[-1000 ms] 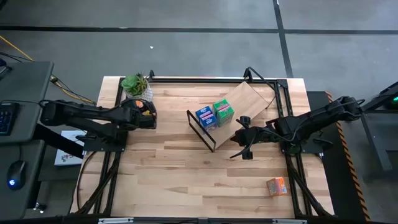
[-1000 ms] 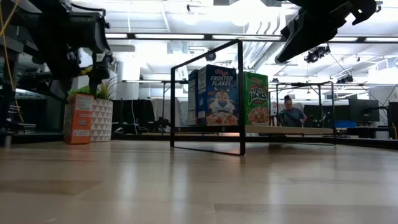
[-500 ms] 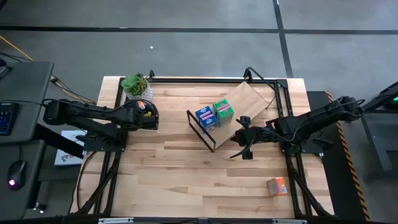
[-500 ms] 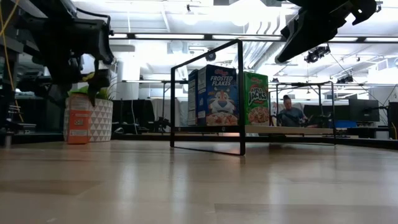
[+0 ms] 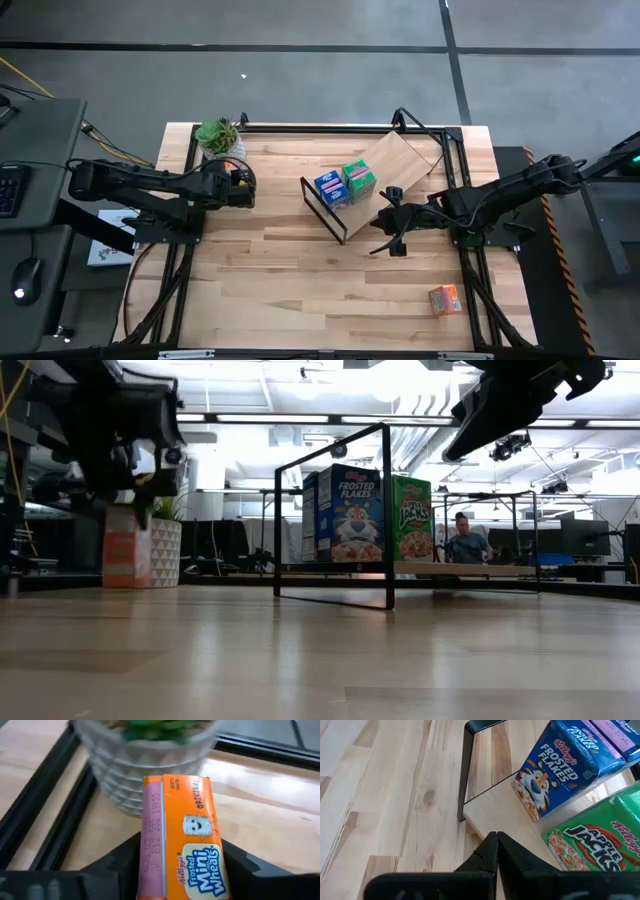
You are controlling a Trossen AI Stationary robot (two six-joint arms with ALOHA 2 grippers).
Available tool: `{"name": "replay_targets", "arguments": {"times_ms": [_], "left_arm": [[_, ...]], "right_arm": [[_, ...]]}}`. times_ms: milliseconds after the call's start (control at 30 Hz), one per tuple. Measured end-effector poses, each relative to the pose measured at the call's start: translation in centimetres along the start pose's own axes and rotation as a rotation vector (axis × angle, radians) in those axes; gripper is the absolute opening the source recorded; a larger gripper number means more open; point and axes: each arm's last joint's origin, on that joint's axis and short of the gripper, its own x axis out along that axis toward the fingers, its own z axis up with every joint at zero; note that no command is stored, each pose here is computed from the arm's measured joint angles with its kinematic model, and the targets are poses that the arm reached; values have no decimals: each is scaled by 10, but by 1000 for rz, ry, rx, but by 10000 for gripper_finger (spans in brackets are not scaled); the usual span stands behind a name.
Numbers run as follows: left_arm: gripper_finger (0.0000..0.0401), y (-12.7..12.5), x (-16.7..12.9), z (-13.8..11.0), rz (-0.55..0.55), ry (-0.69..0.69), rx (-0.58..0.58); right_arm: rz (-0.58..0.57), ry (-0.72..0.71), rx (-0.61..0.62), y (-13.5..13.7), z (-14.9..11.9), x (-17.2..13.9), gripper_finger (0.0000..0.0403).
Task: Stack cereal on shelf
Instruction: Put the top orange cereal box on the shelf
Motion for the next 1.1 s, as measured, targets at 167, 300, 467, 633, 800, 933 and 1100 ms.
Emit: {"name": "replay_targets", "arguments": {"times_ms": [167, 300, 467, 633, 800, 933, 1100], "left_arm": [[167, -15, -25, 12, -124, -18, 108], [166, -28, -60, 20, -283, -55, 285], [167, -37, -112, 11, -566, -75, 530], [162, -39, -163, -15, -945, -134, 732], [161, -38, -204, -36, -1212, -268, 859], [161, -40, -218, -53, -1317, -317, 926], [161, -48, -214, -72, -1296, -318, 970]], "right_arm": [[1, -17, 5, 0, 2, 0, 0], [9, -49, 8, 0, 5, 0, 0], [13, -84, 6, 1, 8, 0, 0], [34, -198, 29, 1, 20, -2, 0], [215, -460, 36, 5, 44, -11, 0], [384, -669, 64, 11, 62, -18, 0], [452, -766, 49, 35, 71, -1, 27]]}}
